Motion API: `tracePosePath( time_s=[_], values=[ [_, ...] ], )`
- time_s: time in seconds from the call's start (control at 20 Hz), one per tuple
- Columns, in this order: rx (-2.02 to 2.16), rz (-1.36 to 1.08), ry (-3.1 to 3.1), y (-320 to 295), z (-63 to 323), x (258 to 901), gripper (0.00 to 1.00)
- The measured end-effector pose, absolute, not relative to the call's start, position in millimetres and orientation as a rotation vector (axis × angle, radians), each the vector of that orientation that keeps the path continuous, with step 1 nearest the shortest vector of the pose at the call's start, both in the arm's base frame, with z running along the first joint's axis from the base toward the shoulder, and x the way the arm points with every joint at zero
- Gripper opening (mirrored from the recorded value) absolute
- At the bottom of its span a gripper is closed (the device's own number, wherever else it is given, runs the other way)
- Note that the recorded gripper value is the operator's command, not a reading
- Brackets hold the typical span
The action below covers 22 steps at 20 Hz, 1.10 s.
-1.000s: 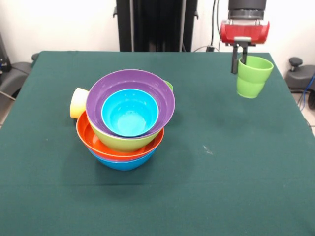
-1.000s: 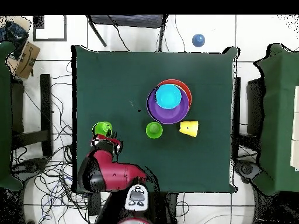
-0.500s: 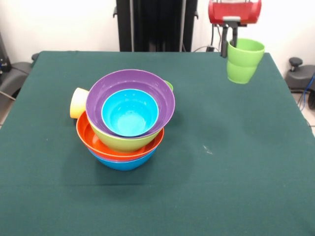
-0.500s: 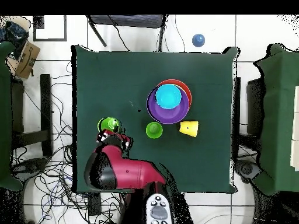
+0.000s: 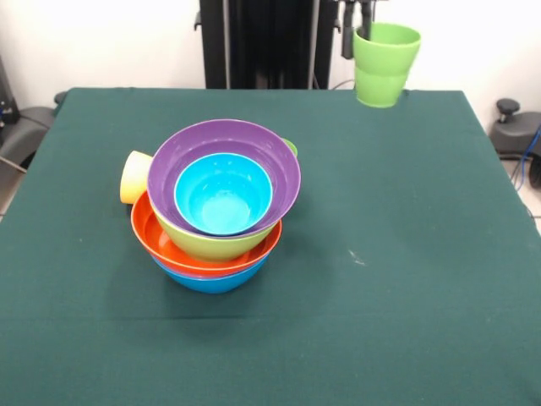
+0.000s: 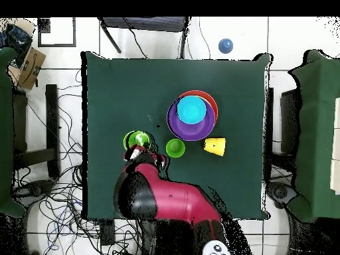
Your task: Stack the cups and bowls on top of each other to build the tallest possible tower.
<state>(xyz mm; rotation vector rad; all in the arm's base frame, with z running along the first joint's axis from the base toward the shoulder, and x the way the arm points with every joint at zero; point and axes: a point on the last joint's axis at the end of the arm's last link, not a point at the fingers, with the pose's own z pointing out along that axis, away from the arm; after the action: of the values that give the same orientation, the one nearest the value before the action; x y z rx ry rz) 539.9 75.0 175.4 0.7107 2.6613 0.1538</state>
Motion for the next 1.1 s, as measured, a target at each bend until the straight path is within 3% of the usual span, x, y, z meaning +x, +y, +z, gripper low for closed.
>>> tracePosePath(
  time_s=[0.5, 1.1],
  values=[
    [0.725, 0.187, 2.68, 33.5, 198.4, 553.8, 0.0],
    [0.574, 0.231, 2.675, 17.3, 184.2, 586.1, 0.0]
  ],
)
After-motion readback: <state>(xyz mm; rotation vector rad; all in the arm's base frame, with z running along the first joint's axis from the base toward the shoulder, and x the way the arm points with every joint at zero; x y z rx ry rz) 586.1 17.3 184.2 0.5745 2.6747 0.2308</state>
